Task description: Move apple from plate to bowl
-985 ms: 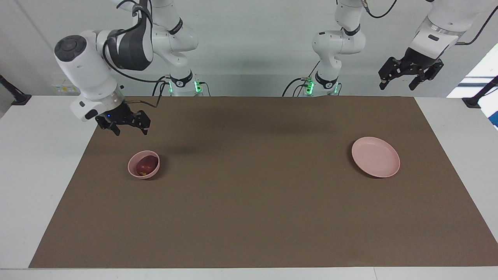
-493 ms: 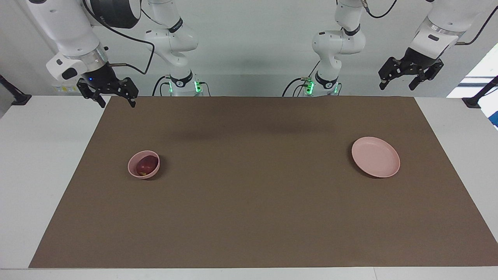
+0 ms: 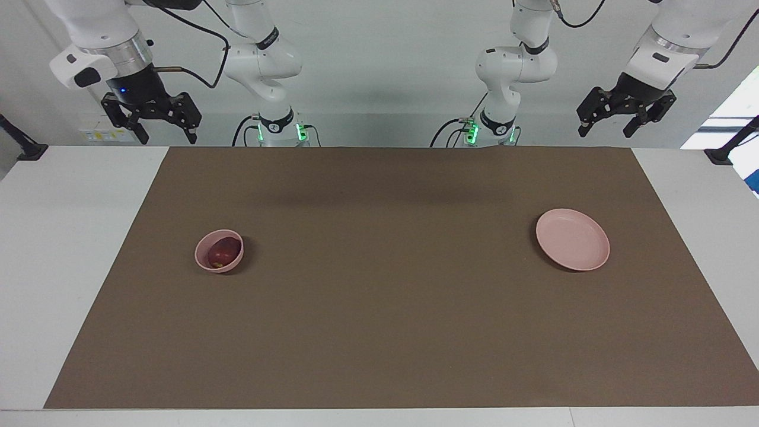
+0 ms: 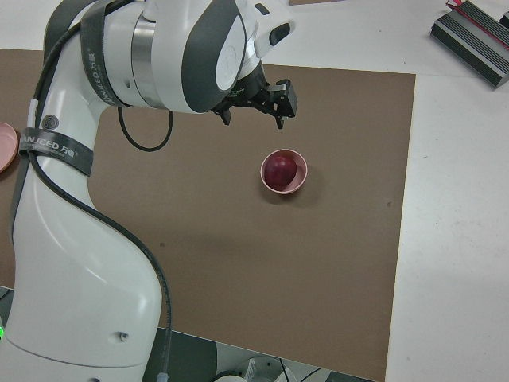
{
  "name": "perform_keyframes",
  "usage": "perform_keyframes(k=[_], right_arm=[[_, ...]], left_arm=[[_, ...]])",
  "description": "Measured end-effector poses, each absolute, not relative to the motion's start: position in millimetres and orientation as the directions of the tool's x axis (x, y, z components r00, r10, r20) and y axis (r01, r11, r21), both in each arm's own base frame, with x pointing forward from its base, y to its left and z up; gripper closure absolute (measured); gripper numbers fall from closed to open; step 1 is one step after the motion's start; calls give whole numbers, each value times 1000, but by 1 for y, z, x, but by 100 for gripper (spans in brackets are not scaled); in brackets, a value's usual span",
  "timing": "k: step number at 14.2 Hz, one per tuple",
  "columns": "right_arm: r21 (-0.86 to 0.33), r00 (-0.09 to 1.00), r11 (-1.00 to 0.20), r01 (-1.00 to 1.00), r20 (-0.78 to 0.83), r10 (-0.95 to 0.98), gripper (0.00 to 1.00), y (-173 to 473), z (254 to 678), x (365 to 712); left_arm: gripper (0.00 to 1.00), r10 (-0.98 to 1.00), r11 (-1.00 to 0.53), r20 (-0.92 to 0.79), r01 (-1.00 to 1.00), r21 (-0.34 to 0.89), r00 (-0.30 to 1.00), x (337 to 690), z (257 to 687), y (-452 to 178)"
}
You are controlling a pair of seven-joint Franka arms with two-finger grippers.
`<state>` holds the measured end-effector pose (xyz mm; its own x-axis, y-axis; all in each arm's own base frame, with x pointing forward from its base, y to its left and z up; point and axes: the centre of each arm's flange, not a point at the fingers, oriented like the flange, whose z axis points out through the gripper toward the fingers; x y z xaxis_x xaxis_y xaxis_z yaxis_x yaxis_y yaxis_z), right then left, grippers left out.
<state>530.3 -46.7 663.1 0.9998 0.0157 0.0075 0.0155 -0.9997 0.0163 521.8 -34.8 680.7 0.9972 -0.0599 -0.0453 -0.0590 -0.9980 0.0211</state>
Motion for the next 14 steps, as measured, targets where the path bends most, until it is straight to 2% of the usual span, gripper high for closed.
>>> perform_keyframes(k=[10,14], right_arm=[[3,999,-1000,27,17,27,0,-48,713,488],[2,999,-999,37,14,37,0,-42,713,485]], left_arm=[[0,-60,-998,-45,-59,21,997,522,681,-35],[0,-60,-998,-45,-59,21,997,522,681,-35]])
